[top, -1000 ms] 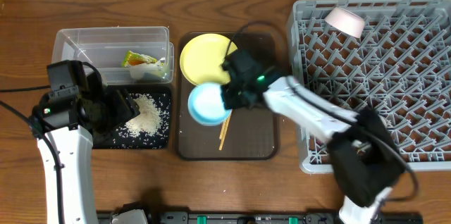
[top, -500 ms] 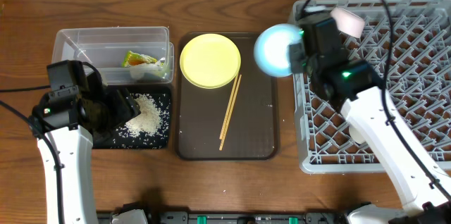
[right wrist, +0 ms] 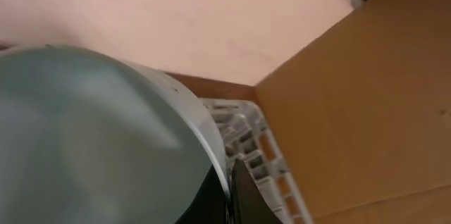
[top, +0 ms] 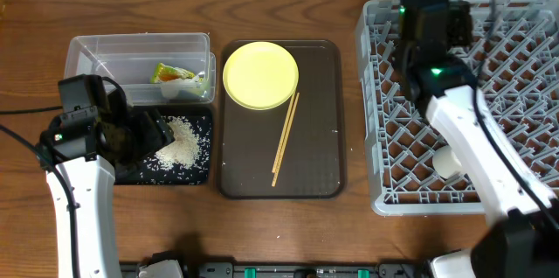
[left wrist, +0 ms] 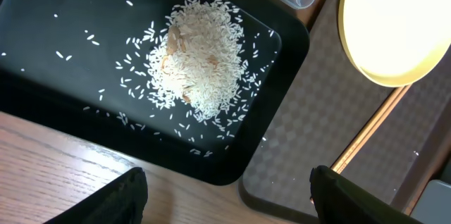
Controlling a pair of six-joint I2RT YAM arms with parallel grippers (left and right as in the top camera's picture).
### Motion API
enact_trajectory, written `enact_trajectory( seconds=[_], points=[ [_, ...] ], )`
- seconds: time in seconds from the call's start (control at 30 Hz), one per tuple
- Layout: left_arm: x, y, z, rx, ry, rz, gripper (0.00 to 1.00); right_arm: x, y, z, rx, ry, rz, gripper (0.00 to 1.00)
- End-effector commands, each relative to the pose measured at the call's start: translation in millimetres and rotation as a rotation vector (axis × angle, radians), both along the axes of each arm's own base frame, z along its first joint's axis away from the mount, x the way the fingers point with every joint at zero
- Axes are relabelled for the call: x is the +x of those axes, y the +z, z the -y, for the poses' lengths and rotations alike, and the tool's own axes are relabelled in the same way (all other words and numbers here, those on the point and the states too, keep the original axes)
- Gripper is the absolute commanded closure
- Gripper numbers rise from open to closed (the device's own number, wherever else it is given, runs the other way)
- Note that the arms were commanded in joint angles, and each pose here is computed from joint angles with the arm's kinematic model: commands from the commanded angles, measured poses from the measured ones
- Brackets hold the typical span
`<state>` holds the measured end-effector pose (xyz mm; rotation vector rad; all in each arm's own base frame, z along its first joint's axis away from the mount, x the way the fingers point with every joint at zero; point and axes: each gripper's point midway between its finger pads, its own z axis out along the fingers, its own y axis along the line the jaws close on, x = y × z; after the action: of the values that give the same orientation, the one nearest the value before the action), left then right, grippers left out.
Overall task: Sort waste into correct bins and load items into the dishwasher rack
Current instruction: 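Carry the blue bowl with the right gripper into the rack, then move the right gripper back to the yellow plate and grasp its rim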
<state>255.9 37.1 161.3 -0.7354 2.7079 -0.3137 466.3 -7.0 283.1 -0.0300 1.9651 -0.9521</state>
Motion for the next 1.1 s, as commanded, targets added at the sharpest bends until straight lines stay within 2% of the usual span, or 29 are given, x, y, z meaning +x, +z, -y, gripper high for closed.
enact_trajectory(
  seconds=[0.0, 0.2, 0.4, 0.73, 0.9, 1.07],
  points=[
    [1, 4, -3, 0.013, 0.002, 0.008, 0.24, 5, -20, 9, -0.159, -0.045, -0.129, 0.99],
    [2, 4, -3, 0.01, 0.001, 0.01, 0.24, 14, -65, 13, -0.239, -0.129, -0.214, 0.99],
    [2, 4, -3, 0.01, 0.001, 0.01, 0.24, 20, -101, 1, -0.271, -0.115, -0.281, 0.99],
    [2, 4, -3, 0.01, 0.001, 0.01, 0.23, 20, -109, -25, -0.275, -0.064, -0.284, 0.98],
    [2, 4, -3, 0.01, 0.001, 0.01, 0.23, 14, -115, -42, -0.301, -0.022, -0.326, 0.77],
    [2, 4, -3, 0.01, 0.001, 0.01, 0.23, 2, -126, -49, -0.304, -0.012, -0.38, 0.73]
  ],
)
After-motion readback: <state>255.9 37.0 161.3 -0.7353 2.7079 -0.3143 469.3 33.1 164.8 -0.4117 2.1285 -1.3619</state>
